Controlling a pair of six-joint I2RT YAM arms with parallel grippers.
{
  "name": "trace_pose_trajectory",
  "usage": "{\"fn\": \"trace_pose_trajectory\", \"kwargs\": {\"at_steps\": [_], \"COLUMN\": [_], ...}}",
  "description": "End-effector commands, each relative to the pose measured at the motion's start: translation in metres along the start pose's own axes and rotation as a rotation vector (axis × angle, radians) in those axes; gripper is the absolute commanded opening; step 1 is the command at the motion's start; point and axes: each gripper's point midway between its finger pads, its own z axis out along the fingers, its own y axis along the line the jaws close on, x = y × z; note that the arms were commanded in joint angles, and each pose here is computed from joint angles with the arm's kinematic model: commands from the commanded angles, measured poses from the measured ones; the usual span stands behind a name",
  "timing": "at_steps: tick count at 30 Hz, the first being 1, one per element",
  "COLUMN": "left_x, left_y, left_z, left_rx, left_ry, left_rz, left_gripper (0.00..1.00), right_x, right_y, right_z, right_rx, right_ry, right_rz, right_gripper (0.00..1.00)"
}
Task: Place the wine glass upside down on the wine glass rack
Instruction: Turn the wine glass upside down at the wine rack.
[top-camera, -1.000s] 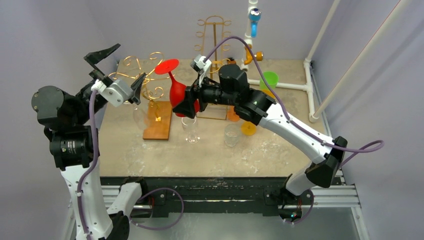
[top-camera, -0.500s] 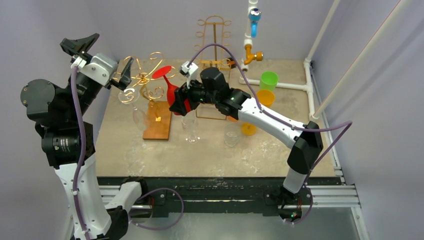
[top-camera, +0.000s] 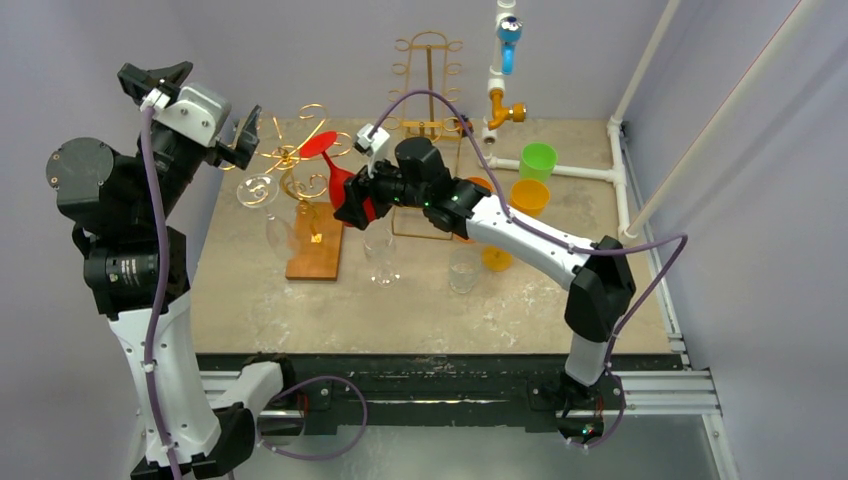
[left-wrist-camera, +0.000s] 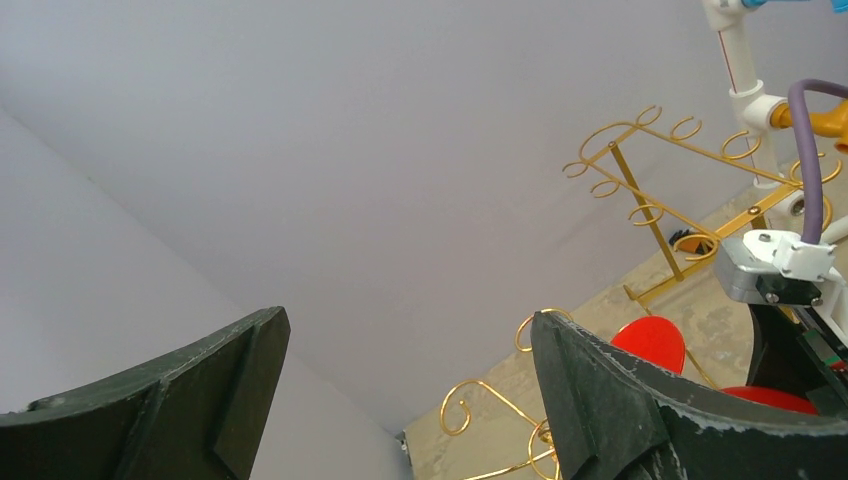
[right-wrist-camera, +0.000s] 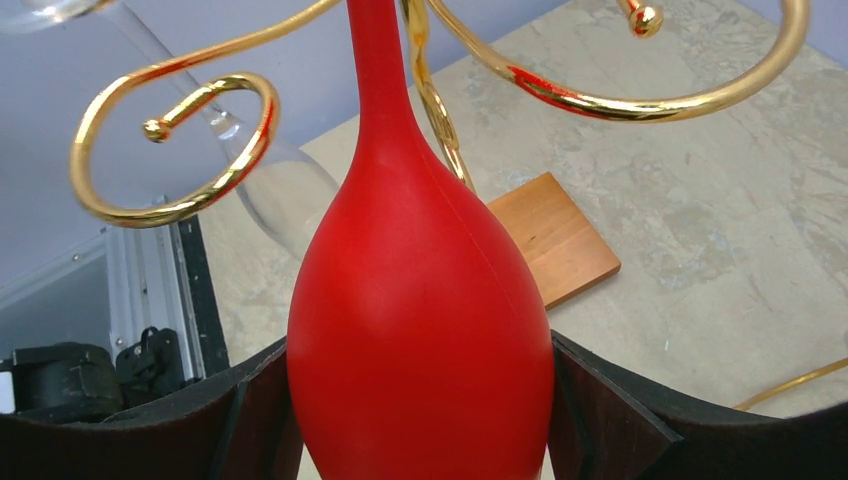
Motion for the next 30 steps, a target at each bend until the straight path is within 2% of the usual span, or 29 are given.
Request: {"fn": "trace_pose_trajectory", "kwargs": {"at_steps": [1, 8, 23, 30], "left_x": [0.002, 0.012, 0.020, 0.021], "left_y": [0.009, 0.006, 0.004, 0.004], "left_z": [0.000, 0.001, 0.002, 0.002], "left_rx": [-0.047, -0.041, -0.039, -0.040], "left_ry": [0.029, 0.043, 0.061, 0.062], "left_rz": [-0.035, -0.020, -0.022, -0.017], "left_gripper": [1.00, 1.00, 1.00, 1.00], "right_x": [-0.017, -0.009, -0.010, -0.005], "right_y": [0.011, 0.023, 0.043, 0.048], "right_z": [0.011, 0.025, 0.026, 0.028], "right_rx": [-0.044, -0.046, -0.121, -0.133], "right_ry": [-0.064, -0.064, -0.146, -0.141], "right_rz": [-0.044, -0.067, -0.055, -0.072], "right_gripper": [0.60, 0.60, 0.60, 0.60]}}
